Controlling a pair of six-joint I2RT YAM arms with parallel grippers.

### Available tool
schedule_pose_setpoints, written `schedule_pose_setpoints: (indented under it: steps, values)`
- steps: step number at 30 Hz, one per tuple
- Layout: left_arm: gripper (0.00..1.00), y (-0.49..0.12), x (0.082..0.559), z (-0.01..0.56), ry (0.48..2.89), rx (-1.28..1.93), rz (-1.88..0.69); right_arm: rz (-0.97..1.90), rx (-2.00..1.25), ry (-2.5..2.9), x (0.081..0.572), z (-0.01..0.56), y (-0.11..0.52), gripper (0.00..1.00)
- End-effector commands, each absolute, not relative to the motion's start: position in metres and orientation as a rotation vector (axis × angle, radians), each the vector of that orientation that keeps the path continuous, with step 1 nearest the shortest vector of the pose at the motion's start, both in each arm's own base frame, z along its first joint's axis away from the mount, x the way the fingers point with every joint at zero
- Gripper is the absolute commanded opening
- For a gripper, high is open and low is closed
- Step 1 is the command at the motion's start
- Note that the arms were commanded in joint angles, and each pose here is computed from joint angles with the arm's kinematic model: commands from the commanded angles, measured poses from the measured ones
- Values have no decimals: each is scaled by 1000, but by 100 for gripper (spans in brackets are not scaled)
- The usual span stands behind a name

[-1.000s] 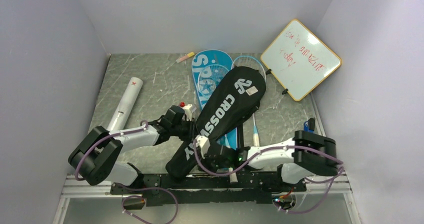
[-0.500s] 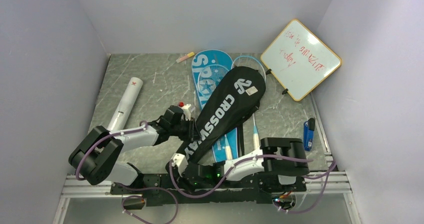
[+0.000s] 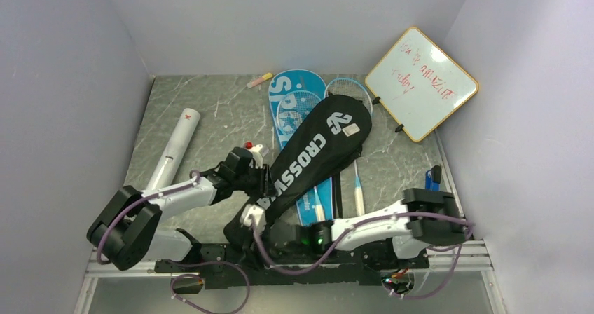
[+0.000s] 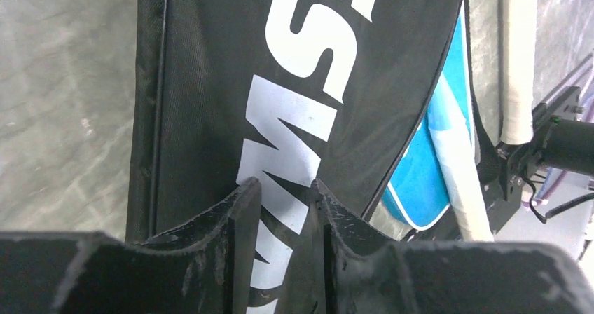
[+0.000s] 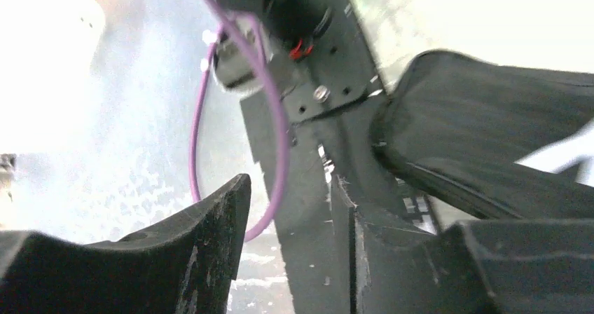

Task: Pack up the badminton gear
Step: Zip the racket bag at the center of the board.

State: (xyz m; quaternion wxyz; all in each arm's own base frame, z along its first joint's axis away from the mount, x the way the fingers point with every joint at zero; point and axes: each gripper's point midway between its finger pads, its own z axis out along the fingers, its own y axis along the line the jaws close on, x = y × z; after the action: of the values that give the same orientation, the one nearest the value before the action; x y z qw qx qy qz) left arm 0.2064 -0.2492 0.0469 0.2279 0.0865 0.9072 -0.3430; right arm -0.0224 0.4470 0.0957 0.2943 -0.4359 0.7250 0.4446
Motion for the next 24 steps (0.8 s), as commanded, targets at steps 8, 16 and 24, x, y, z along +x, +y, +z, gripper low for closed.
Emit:
schedule_pose_setpoints:
  steps: [8, 16, 24]
  values:
    - [46, -217, 233, 90, 2393, 225, -695, 910, -460, 2094, 150, 145, 328, 72]
    - [59, -220, 235, 98, 2321, 233, -736, 790, 140, 2172, 233, 137, 241, 85]
    - [61, -208, 239, 107, 2278, 198, -671, 677, 662, 2208, 265, 96, 197, 62]
